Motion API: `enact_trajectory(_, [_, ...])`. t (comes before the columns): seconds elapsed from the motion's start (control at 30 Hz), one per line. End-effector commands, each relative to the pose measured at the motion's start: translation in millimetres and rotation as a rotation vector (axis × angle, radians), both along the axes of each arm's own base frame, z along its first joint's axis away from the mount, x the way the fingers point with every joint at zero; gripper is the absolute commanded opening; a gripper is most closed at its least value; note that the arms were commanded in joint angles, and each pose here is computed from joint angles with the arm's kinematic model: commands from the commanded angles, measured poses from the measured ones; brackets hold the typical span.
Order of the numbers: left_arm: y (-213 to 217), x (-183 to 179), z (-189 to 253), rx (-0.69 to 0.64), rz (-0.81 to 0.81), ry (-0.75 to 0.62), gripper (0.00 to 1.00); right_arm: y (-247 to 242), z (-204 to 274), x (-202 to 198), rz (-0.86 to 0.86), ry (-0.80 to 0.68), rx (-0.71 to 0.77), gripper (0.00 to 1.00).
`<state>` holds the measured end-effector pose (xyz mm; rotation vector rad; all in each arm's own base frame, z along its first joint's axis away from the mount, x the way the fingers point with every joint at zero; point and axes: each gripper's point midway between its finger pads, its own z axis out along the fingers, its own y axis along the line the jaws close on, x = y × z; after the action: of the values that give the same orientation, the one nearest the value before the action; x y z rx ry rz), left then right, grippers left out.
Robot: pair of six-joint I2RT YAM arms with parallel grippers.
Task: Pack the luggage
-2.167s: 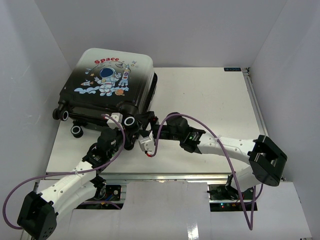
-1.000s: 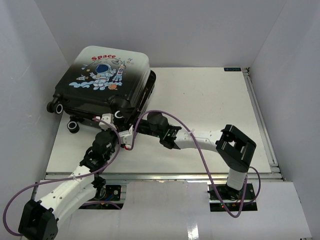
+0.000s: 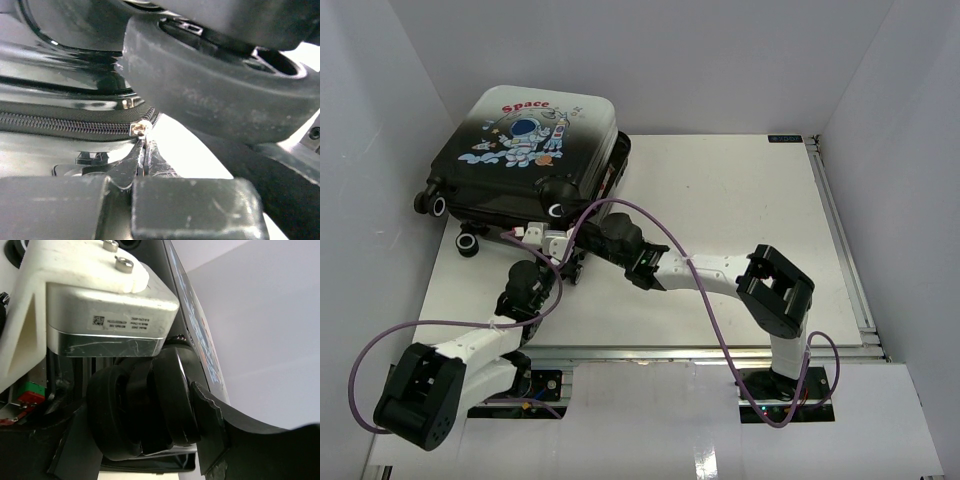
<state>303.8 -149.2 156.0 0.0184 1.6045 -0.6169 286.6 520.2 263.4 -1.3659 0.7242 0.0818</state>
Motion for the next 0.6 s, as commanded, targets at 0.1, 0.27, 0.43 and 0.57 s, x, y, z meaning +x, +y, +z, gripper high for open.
enact_trajectory(0.1, [-113,-100,90,0.007,-0.793,-0.491,0.0,18,25,-35,0.073,0.139,0.261,0.08])
enact_trajectory(0.27, [-116,-98,100,0.005,-0.8,-0.518,0.0,17,17,-43,0.098,0.161,0.245,0.08])
enact_trajectory(0.43, [-117,-93,103,-0.048,-0.782,-0.466,0.0,14,12,-34,0.031,0.19,0.257,0.08])
enact_trajectory(0.57, [-106,-88,94,-0.09,-0.696,-0.393,0.0,7,1,-9,-0.134,0.268,0.284,0.19])
